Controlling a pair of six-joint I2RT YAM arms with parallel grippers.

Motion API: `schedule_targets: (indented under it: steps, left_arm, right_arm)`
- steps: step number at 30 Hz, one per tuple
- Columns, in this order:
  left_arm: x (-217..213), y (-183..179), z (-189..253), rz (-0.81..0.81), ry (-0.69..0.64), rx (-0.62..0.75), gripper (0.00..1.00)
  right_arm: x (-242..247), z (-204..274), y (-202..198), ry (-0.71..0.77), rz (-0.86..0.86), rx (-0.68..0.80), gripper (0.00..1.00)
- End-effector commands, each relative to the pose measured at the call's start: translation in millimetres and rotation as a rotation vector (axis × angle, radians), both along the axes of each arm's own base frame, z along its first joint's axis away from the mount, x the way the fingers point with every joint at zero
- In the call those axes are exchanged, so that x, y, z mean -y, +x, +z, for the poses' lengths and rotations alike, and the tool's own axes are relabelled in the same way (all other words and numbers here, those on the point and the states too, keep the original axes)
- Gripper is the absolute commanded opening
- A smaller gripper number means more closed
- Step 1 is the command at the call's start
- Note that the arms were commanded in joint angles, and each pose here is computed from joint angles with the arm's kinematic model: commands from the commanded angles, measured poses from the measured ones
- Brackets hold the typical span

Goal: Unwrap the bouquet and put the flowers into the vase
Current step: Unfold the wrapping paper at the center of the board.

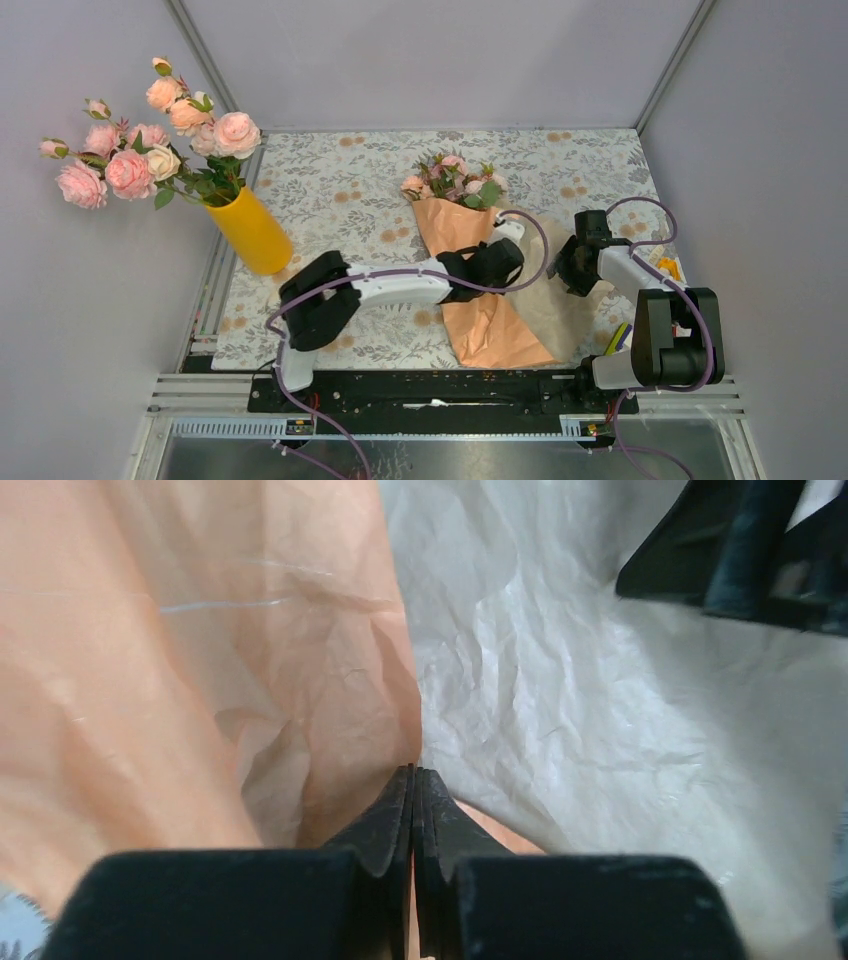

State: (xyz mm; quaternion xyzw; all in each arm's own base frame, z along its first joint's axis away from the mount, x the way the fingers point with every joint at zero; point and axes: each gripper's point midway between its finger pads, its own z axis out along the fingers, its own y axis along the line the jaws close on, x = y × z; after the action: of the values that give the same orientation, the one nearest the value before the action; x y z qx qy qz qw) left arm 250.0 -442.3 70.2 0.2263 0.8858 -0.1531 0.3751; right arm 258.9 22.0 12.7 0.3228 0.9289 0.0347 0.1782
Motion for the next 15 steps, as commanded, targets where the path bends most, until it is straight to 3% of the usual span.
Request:
schedule_targets:
  steps: [1, 7, 15]
  left_arm:
    - [-17.5, 18.7, 63.5, 0.1, -0.16, 0.076, 0.0]
    - [-78.7, 27.6, 79.7, 0.221, -0.178, 0.118, 0.0]
    - [-157.9, 12.8, 79.4, 0.361, -0.141, 0.134, 0.0]
  right_arm:
    - [-3.4, -10.1, -3.7, 0.025, -0.012, -0.026, 0.61]
    - [-3.1, -9.4, -2.3, 0.025, -0.017, -0.025, 0.61]
    - [-3.4, -9.0, 0.2, 0.029, -0.025, -0.024, 0.61]
